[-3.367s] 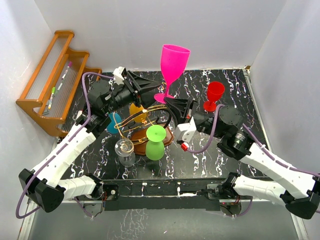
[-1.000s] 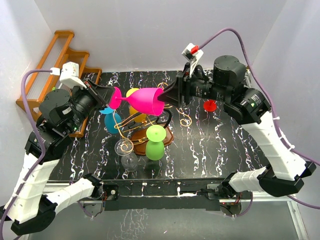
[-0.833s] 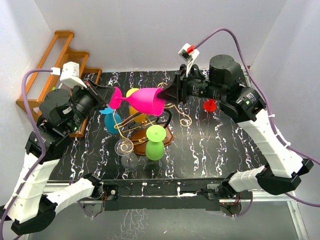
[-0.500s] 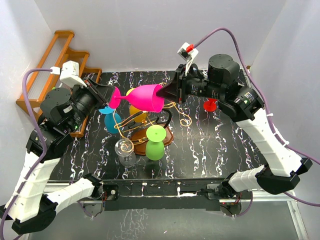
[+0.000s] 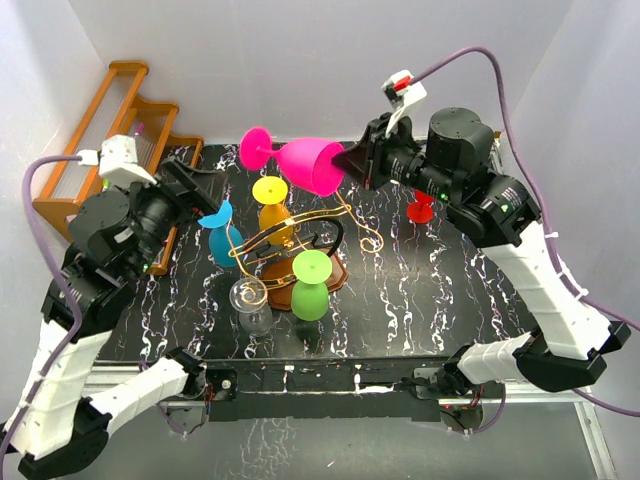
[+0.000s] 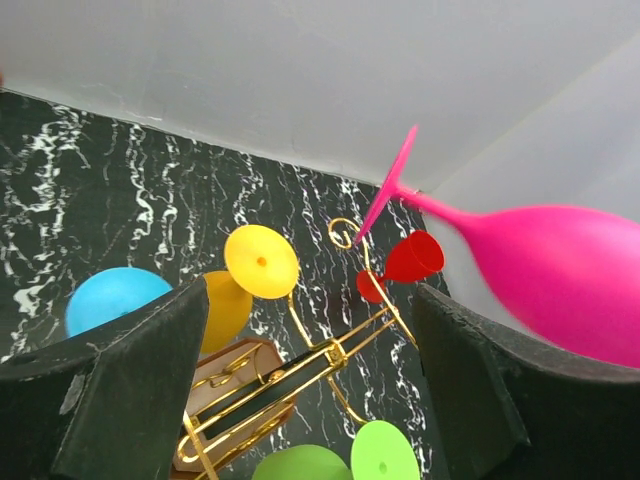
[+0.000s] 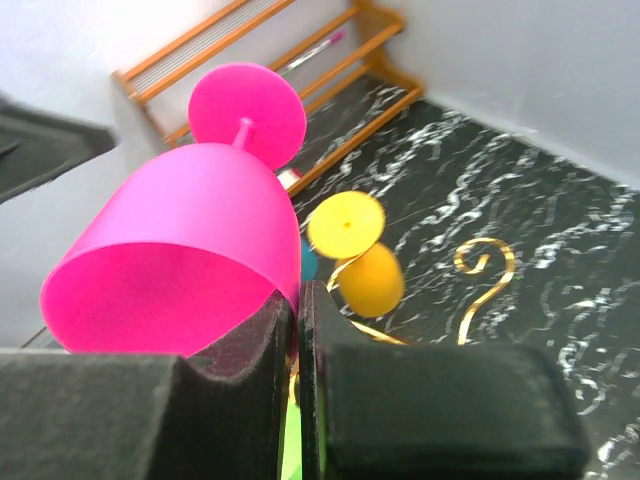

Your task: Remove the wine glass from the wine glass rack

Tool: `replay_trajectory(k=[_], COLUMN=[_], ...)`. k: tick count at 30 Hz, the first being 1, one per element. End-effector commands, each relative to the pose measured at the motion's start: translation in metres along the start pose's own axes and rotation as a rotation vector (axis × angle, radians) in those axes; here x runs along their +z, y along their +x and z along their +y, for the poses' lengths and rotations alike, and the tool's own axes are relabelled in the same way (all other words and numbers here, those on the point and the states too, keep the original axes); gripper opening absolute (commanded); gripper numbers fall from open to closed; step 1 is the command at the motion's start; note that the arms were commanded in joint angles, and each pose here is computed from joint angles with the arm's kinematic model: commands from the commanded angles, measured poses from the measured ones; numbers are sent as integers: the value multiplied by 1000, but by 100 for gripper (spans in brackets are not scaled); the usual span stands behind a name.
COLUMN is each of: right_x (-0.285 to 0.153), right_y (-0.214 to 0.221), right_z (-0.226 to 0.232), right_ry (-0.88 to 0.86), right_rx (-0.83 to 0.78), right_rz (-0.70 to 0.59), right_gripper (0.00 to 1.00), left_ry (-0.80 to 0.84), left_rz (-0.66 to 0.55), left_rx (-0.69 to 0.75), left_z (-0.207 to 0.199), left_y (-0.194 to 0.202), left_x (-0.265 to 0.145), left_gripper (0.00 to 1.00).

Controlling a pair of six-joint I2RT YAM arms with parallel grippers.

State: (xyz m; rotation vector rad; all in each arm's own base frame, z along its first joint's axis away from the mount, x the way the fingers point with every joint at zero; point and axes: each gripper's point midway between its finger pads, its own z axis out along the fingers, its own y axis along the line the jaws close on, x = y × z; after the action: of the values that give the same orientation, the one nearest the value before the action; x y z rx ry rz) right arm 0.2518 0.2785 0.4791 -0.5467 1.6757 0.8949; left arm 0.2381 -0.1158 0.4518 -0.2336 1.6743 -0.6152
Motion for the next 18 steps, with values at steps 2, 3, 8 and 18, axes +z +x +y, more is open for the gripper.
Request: replay_trajectory(k=[2,3,8,18], right_x=[-11,-7,3,-80], right_y=[-61,-65,-82,-9], right_z=[-62,-82,-205,-406], right_ry=[362,430,644,1016], right_rx=[-52,-55,42,361], right_rz=[-181,-180,-161,-40], right_gripper=[8,8,8,8], left_ry=[-41,-34,-1,9], left_rz=[-133,-134,-84,17], left_rx=[-27,-27,-10,40], left_z=[15,14,6,-2], left_y=[-25,-25,-17,-1], left_x=[-23,-24,-17,-1], left_gripper=[78,77,70,64])
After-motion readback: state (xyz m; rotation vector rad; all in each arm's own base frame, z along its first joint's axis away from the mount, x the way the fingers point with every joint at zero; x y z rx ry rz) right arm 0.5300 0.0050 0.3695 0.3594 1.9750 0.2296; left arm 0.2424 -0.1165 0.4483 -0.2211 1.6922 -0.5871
